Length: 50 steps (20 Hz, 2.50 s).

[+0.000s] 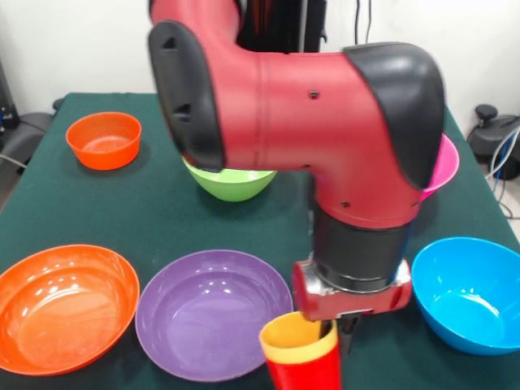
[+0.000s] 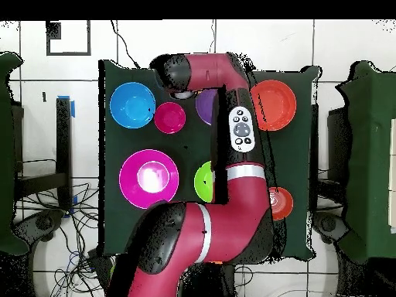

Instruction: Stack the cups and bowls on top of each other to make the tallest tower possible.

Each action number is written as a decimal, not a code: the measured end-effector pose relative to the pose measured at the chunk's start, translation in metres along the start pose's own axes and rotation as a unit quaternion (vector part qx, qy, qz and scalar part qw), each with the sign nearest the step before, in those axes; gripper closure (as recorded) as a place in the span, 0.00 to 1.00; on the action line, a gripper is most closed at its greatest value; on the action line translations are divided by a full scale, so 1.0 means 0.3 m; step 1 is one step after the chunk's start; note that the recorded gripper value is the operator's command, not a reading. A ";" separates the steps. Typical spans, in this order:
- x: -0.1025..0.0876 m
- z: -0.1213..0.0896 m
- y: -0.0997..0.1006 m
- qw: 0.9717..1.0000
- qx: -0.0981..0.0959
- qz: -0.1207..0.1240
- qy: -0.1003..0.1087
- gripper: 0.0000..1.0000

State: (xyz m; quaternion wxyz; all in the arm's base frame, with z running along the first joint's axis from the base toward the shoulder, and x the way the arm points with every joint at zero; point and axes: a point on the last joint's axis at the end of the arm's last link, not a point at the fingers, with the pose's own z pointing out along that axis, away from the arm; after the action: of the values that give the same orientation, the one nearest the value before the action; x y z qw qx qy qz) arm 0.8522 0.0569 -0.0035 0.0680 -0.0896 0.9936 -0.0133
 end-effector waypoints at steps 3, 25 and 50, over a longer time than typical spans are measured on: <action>0.000 -0.001 -0.043 1.000 -0.003 -0.008 -0.002 1.00; 0.013 0.001 -0.172 0.999 -0.007 -0.047 -0.006 1.00; 0.016 0.000 -0.193 0.999 -0.003 -0.052 -0.006 1.00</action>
State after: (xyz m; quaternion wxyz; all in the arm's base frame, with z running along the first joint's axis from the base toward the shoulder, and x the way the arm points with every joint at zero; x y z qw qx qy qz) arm 0.8577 -0.0008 -0.0019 0.0727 -0.1414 0.9872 -0.0129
